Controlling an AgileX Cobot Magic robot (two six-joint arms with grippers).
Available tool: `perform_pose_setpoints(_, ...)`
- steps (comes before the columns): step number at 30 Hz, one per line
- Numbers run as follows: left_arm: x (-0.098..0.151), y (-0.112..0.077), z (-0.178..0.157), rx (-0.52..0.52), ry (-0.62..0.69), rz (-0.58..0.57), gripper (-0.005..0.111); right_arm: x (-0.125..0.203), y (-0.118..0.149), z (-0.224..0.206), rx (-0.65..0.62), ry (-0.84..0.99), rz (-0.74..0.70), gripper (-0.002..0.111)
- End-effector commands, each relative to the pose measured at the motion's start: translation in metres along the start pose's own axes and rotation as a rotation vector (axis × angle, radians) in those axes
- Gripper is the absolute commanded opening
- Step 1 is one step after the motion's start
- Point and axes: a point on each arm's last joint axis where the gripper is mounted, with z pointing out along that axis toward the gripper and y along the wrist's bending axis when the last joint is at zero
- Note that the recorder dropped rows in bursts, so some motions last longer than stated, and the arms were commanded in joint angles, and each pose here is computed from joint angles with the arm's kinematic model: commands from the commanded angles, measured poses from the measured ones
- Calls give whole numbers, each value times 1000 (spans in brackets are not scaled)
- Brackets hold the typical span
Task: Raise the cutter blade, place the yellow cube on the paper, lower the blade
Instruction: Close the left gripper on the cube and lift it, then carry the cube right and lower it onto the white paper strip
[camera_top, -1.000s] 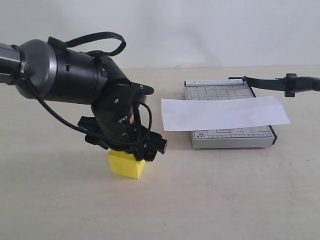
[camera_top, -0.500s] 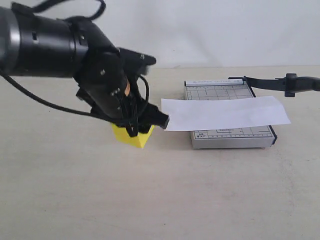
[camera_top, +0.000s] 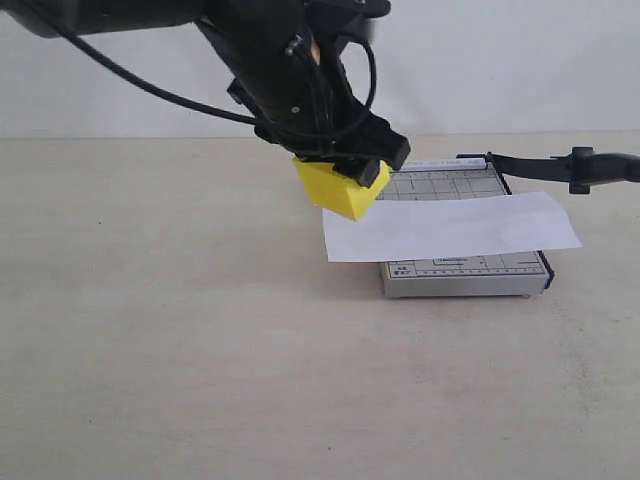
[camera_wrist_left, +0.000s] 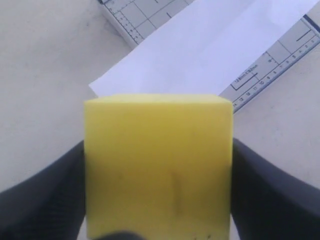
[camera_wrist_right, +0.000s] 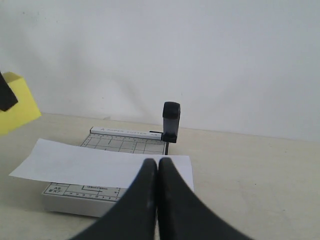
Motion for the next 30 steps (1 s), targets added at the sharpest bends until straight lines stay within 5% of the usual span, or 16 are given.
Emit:
perform_pose_setpoints(1,-13,-5,21,36,39,33,4,-2,0,-1,6,-18,-1,0)
perform_pose_setpoints(30,-51,-29,90,124,-44,79,4,-1,0,-1,4,-11,-1,0)
